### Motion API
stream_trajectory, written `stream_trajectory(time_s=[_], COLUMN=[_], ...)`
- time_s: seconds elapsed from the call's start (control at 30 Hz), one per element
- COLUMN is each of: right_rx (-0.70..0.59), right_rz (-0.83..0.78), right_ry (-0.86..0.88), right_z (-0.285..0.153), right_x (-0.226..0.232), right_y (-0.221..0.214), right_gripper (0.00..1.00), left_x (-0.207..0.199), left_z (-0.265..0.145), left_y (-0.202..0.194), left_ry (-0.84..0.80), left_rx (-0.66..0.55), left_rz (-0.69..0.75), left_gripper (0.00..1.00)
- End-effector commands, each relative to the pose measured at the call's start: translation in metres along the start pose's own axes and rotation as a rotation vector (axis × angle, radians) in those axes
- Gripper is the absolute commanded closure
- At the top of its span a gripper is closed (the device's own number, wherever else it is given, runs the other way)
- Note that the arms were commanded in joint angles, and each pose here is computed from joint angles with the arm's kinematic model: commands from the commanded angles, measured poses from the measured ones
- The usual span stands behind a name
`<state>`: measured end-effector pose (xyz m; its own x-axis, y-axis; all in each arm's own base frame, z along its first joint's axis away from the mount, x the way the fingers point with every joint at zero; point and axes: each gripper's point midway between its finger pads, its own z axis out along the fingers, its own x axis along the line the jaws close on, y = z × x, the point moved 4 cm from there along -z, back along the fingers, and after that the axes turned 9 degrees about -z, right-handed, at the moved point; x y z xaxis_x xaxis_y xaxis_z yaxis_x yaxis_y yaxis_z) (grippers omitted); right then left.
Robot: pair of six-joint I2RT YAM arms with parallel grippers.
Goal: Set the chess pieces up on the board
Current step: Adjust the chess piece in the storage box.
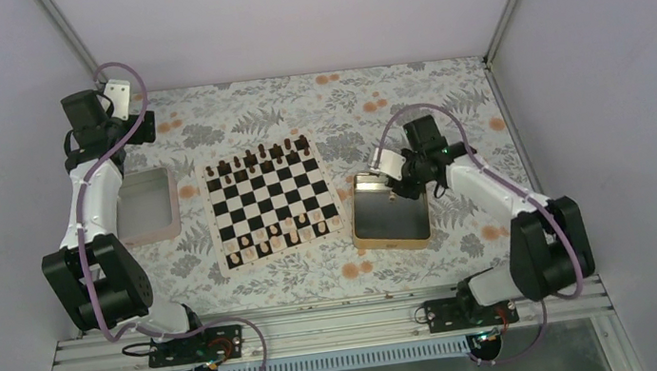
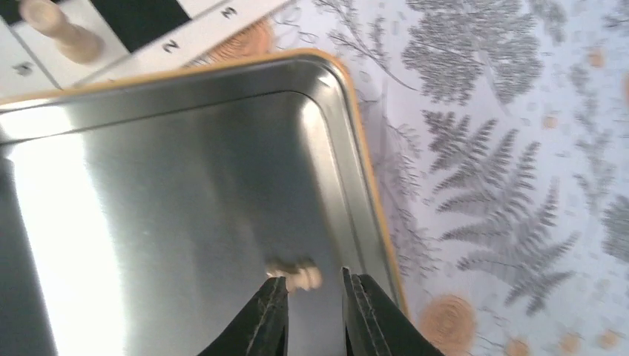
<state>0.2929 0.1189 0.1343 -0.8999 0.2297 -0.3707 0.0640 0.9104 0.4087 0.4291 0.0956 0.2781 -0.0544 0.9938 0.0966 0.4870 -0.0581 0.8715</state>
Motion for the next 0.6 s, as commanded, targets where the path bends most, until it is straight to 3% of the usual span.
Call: stream_trajectory(time_s=[0.0,0.13,0.33,0.57], right_rx=[-0.032,0.006,0.020,0.074], right_rz=[0.155,0.246,0.361,0.417], right_ry=[0.300,0.412,0.404,0.439], right_z=[0.002,0.000,-0.017,-0.006], right_x=[0.029,0.033,0.024,0.036], right_y=[0.003,0.005,0.012,0.001], right_gripper=[0.78,0.80,0.80,0.83], left_x=[-0.002,-0.002,-0.003,-0.005], left_z=[-0.011,-0.010,-0.007,-0.004], left_y=[0.015,0.014,0.012,0.010], left_ry=[-0.005,-0.007,-0.015,-0.028], left_rx=[-0.052,-0.049,-0.045,-0.040], left_rz=[0.020,0.019,0.017,0.015], left_gripper=[0.00,0.00,0.00,0.00])
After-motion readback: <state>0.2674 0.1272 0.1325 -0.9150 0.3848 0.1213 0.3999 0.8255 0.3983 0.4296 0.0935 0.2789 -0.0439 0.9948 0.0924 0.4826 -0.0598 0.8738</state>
